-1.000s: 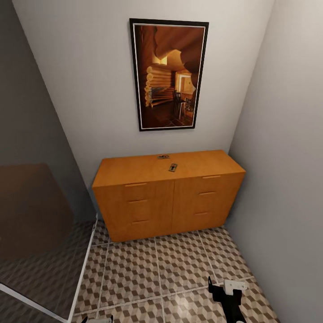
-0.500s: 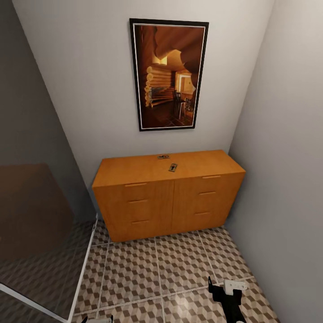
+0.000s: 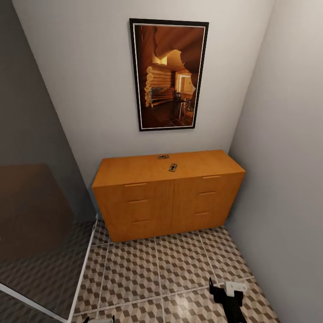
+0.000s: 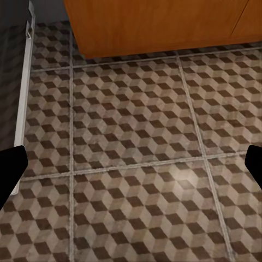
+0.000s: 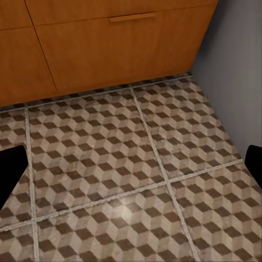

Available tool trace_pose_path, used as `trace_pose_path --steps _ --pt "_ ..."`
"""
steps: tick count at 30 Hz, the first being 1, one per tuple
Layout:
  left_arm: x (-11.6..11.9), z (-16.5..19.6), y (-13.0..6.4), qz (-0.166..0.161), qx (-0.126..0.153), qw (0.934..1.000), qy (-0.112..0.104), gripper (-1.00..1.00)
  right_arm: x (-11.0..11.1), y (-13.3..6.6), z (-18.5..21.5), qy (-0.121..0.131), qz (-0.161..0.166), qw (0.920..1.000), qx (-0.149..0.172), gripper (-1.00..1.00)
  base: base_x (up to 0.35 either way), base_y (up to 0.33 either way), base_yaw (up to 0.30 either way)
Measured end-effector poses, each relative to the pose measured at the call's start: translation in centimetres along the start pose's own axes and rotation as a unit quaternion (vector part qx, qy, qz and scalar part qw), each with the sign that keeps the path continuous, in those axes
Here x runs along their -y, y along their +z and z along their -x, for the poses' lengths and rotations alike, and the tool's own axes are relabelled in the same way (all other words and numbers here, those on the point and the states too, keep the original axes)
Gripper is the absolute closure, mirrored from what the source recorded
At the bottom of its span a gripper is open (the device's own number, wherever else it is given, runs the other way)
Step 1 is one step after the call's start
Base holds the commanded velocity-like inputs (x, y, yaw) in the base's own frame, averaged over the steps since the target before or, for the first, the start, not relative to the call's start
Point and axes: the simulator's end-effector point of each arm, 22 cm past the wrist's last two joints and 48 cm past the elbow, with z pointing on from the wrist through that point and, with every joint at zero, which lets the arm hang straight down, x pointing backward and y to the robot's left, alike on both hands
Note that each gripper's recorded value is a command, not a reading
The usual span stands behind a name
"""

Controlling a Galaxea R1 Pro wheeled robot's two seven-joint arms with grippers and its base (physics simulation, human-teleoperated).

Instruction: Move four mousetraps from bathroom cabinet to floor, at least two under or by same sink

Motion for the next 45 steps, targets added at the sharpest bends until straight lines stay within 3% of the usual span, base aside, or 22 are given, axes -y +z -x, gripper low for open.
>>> trace_pose_path --steps 15,17,20,24,29,33,38,45 --pt "-0.3 0.0 0.0 0.003 -0.002 1.0000 -0.001 -1.00 0.1 -0.2 -0.4 -0.001 0.000 1.0000 -0.003 -1.00 0.000 0.000 0.000" --pt "-0.3 -0.6 0.1 0.004 -0.015 0.9999 -0.001 -1.00 0.1 -0.2 -0.3 -0.001 0.000 1.0000 -0.002 -1.00 0.000 0.000 0.000" --pt "0.4 -3.2 0.0 0.001 -0.079 0.9969 -0.001 -1.00 0.2 -0.2 -0.4 -0.001 0.000 1.0000 -0.003 -1.00 0.000 0.000 0.000" --pt "1.7 -3.4 1.1 -0.004 -0.127 0.9919 -0.004 -1.00 0.1 -0.2 -0.3 -0.001 0.000 1.0000 -0.002 -1.00 0.000 0.000 0.000" --pt "2.6 1.8 4.6 -0.011 -0.164 0.9864 -0.004 -1.00 0.1 -0.2 -0.4 -0.001 0.000 1.0000 -0.003 -1.00 0.000 0.000 0.000" --pt "2.9 6.4 5.7 -0.015 -0.184 0.9829 -0.003 -1.00 0.2 -0.2 -0.4 -0.001 0.000 1.0000 -0.003 -1.00 0.000 0.000 0.000" --pt "2.9 12.3 5.9 -0.018 -0.186 0.9823 -0.002 -1.00 0.2 -0.2 -0.4 -0.001 0.000 1.0000 -0.003 -1.00 0.000 0.000 0.000" --pt "3.0 20.6 4.6 -0.022 -0.164 0.9862 -0.002 -1.00 0.0 -0.2 -0.4 -0.001 0.000 1.0000 -0.003 -1.00 0.000 0.000 0.000"
